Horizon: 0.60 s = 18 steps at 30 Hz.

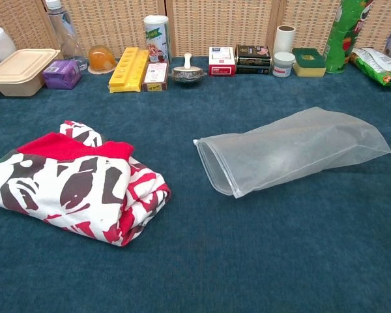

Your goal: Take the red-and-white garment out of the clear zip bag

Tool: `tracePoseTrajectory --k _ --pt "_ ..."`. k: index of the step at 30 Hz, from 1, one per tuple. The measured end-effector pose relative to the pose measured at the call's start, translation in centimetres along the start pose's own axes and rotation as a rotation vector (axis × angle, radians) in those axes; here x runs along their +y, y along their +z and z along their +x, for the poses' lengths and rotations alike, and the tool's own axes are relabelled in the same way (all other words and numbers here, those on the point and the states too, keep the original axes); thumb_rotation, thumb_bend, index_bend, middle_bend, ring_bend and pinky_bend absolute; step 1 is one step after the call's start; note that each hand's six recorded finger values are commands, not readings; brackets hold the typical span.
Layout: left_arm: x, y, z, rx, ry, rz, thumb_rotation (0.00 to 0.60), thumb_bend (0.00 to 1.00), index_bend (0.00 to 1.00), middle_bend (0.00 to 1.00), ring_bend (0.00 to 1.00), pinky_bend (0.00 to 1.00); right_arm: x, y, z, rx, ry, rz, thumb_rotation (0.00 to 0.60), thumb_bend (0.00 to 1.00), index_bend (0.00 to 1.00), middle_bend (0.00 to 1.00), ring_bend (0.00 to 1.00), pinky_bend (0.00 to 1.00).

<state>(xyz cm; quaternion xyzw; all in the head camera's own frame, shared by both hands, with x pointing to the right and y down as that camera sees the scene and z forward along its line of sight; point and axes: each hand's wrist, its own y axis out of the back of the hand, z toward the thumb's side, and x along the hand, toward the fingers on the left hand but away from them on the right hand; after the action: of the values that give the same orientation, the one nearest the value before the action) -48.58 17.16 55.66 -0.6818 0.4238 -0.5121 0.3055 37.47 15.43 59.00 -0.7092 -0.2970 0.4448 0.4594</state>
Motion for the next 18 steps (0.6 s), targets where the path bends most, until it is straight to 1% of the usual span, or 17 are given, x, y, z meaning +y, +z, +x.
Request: tracePoseTrajectory --k 2,4,7,13,18 --pt "-0.1 -0.5 -0.7 0.018 0.015 0.023 0.600 0.18 0.10 0.23 0.11 0.26 0.1 -0.7 0.5 -0.043 -0.001 0.009 0.073 0.13 0.15 0.27 0.34 0.35" --pt "-0.2 -0.9 -1.6 0.039 0.031 0.044 0.600 0.18 0.10 0.23 0.11 0.26 0.2 -1.4 1.0 -0.088 -0.010 0.016 0.075 0.17 0.20 0.31 0.37 0.38" --pt "-0.5 -1.6 -3.0 0.073 0.052 0.058 0.600 0.18 0.13 0.23 0.11 0.26 0.2 -2.5 2.0 -0.160 -0.018 -0.003 0.076 0.20 0.24 0.35 0.39 0.40" --pt "-0.9 -2.4 -6.0 0.126 0.080 0.078 0.600 0.19 0.14 0.23 0.11 0.26 -0.3 -4.8 4.9 -0.316 -0.012 -0.053 0.081 0.21 0.32 0.36 0.40 0.42" --pt "-1.3 -2.4 -7.7 0.148 0.080 0.094 0.600 0.19 0.14 0.23 0.11 0.26 -0.2 -5.7 6.9 -0.388 -0.036 -0.063 0.082 0.21 0.33 0.37 0.41 0.42"
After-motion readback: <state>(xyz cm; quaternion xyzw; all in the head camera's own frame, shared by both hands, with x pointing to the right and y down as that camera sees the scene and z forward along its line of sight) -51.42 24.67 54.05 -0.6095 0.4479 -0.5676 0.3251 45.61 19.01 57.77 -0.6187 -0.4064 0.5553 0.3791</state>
